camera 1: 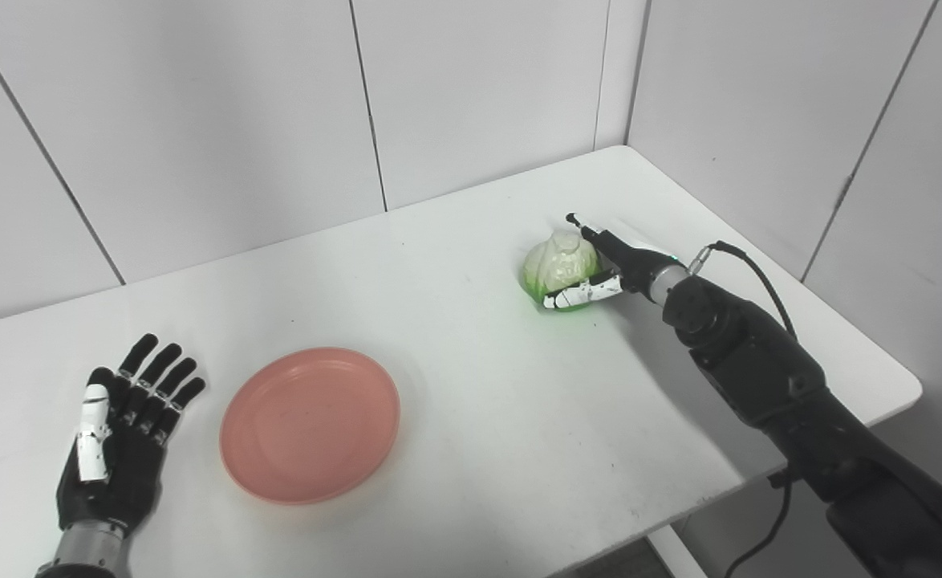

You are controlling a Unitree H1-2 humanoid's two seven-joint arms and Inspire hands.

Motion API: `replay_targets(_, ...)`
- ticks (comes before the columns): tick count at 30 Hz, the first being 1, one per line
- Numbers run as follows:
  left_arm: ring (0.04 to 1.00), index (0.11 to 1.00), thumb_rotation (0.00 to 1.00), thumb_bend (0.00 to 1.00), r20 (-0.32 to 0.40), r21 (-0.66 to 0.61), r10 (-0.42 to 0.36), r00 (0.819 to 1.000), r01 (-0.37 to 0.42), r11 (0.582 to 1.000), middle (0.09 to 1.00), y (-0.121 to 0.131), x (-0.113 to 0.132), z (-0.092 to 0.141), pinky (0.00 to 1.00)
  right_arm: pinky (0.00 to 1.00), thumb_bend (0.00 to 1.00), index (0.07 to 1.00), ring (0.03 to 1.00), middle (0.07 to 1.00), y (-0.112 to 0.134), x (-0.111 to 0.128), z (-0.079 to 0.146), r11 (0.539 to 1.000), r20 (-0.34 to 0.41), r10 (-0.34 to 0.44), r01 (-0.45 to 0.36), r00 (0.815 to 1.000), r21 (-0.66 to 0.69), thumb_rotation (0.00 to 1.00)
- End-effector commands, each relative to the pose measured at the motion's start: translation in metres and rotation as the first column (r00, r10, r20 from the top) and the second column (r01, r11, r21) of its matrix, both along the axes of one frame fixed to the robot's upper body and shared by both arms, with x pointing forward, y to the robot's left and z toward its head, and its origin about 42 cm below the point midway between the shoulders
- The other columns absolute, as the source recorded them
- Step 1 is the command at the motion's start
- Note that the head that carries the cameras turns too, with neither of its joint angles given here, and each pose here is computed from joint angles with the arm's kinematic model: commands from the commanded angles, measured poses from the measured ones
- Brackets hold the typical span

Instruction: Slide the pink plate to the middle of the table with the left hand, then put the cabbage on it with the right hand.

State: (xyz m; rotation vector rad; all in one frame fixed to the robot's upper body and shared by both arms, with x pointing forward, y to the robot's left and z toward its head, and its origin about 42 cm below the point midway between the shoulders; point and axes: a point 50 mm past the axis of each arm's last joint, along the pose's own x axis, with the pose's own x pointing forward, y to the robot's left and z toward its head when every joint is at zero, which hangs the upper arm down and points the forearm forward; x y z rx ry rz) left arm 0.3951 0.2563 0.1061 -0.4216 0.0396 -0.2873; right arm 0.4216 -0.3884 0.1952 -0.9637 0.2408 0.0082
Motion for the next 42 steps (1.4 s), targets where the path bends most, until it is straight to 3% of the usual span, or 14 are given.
replay_targets(1,0.821,0.824,0.82,0.47,-0.12,-0.006,0.006,0.993,-0.007,1.0,0.829,0.003,-0.016,-0.032,0.8,0.93,1.0,1.0,0.988,0.999,-0.007,0.007,0.019,1.0,0.085,-0.007,0.007,0.996,0.001,0.44)
replay_targets(6,0.813,0.82,0.82,0.48,-0.125,-0.001,0.009,0.992,-0.009,1.0,0.824,0.003,-0.017,-0.034,0.79,0.88,1.0,0.977,0.951,0.97,-0.008,0.006,0.014,0.998,0.135,-0.03,0.021,0.99,0.067,0.38)
replay_targets(11,0.819,0.822,0.83,0.49,-0.127,0.001,0.009,0.992,-0.009,1.0,0.831,0.004,-0.016,-0.036,0.79,0.8,1.0,0.919,0.855,0.883,-0.006,0.007,0.011,0.991,0.172,-0.045,0.022,0.984,0.134,0.34)
replay_targets(21,0.813,0.821,0.81,0.5,-0.126,-0.004,0.005,0.992,-0.006,1.0,0.83,0.004,-0.015,-0.038,0.78,0.79,1.0,0.886,0.836,0.864,0.013,0.017,0.0,0.955,0.183,-0.062,0.005,0.981,0.297,0.31)
replay_targets(24,0.811,0.816,0.82,0.5,-0.129,-0.004,0.008,0.992,-0.008,1.0,0.828,0.002,-0.015,-0.036,0.78,0.68,1.0,0.805,0.734,0.781,0.018,0.022,-0.007,0.946,0.179,-0.06,-0.001,0.982,0.324,0.22)
replay_targets(28,0.82,0.823,0.82,0.5,-0.13,-0.009,0.007,0.992,-0.008,1.0,0.837,0.002,-0.015,-0.035,0.79,0.63,0.97,0.729,0.675,0.703,0.022,0.026,-0.012,0.962,0.155,-0.049,0.005,0.987,0.273,0.18)
replay_targets(32,0.814,0.82,0.81,0.49,-0.129,-0.007,0.009,0.992,-0.01,1.0,0.833,0.001,-0.016,-0.035,0.78,0.58,0.92,0.592,0.597,0.616,0.028,0.031,-0.02,0.973,0.108,-0.048,0.022,0.993,0.231,0.14)
replay_targets(33,0.817,0.824,0.82,0.49,-0.127,-0.002,0.01,0.992,-0.01,1.0,0.835,0.001,-0.016,-0.036,0.79,0.52,0.73,0.541,0.544,0.577,0.03,0.032,-0.022,0.973,0.097,-0.048,0.024,0.994,0.229,0.14)
replay_targets(35,0.816,0.822,0.82,0.49,-0.126,0.001,0.009,0.992,-0.009,1.0,0.832,0.002,-0.016,-0.036,0.79,0.45,0.56,0.498,0.484,0.527,0.032,0.033,-0.026,0.974,0.084,-0.049,0.029,0.995,0.227,0.13)
replay_targets(38,0.813,0.82,0.81,0.5,-0.125,-0.001,0.009,0.992,-0.009,1.0,0.829,0.002,-0.016,-0.036,0.79,0.39,0.53,0.498,0.435,0.475,0.035,0.033,-0.027,0.976,0.076,-0.048,0.03,0.996,0.214,0.01)
replay_targets(42,0.808,0.815,0.81,0.5,-0.126,-0.002,0.009,0.992,-0.01,1.0,0.823,0.0,-0.016,-0.035,0.78,0.36,0.53,0.503,0.413,0.462,0.036,0.032,-0.025,0.98,0.08,-0.048,0.031,0.996,0.197,0.0)
